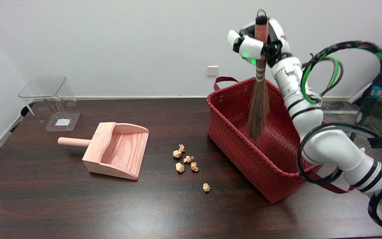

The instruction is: Pick up the broom.

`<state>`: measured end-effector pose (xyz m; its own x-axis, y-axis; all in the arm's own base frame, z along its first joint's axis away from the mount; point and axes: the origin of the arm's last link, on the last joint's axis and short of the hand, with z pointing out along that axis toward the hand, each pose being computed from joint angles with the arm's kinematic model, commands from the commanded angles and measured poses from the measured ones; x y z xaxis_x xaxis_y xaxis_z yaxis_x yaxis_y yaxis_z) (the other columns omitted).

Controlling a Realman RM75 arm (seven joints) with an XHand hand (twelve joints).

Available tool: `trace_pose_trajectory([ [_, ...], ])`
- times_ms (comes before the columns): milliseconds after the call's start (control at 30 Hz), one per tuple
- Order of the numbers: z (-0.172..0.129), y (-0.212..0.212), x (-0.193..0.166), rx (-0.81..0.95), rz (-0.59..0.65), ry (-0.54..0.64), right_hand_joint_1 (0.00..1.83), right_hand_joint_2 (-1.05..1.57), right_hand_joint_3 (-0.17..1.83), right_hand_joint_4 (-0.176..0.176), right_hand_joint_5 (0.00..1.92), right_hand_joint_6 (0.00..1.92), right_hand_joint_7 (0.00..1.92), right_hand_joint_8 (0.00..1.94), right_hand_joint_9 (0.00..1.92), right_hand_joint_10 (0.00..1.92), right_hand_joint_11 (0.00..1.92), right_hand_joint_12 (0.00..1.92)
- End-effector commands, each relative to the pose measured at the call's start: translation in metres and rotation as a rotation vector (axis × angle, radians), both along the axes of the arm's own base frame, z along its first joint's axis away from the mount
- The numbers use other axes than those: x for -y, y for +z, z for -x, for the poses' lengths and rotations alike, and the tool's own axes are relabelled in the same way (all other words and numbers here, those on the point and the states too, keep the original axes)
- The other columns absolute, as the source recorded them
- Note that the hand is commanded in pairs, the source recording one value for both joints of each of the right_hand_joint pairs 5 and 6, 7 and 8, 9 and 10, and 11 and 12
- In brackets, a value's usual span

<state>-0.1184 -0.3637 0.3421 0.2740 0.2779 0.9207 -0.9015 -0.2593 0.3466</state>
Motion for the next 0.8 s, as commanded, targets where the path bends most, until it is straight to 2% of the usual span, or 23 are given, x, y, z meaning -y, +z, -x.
trace_pose_trajectory([
  [33, -0.082, -0.001, 0.018, -0.148, -0.193, 0.110, 1.23, 0.89, 0.95, 0.000, 1.92, 1.92, 1.92, 1.92, 1.92, 1.92, 1.92, 1.92],
  [167, -0.100, -0.006, 0.013, -0.234, -0.229, 0.129, 1.24, 0.89, 0.95, 0.000, 1.92, 1.92, 1.92, 1.92, 1.92, 1.92, 1.92, 1.92],
  [267, -0.106, -0.013, 0.008, -0.235, -0.268, 0.136, 1.24, 0.89, 0.95, 0.000, 1.92, 1.92, 1.92, 1.92, 1.92, 1.92, 1.92, 1.92],
  [500, -0.108, -0.034, 0.007, -0.139, -0.457, 0.095, 1.24, 0.90, 0.95, 0.000, 1.92, 1.92, 1.92, 1.92, 1.92, 1.92, 1.92, 1.92],
  [800, -0.097, -0.074, 0.012, -0.055, -0.605, 0.041, 1.24, 0.92, 0.93, 0.000, 1.92, 1.92, 1.92, 1.92, 1.92, 1.92, 1.92, 1.92],
])
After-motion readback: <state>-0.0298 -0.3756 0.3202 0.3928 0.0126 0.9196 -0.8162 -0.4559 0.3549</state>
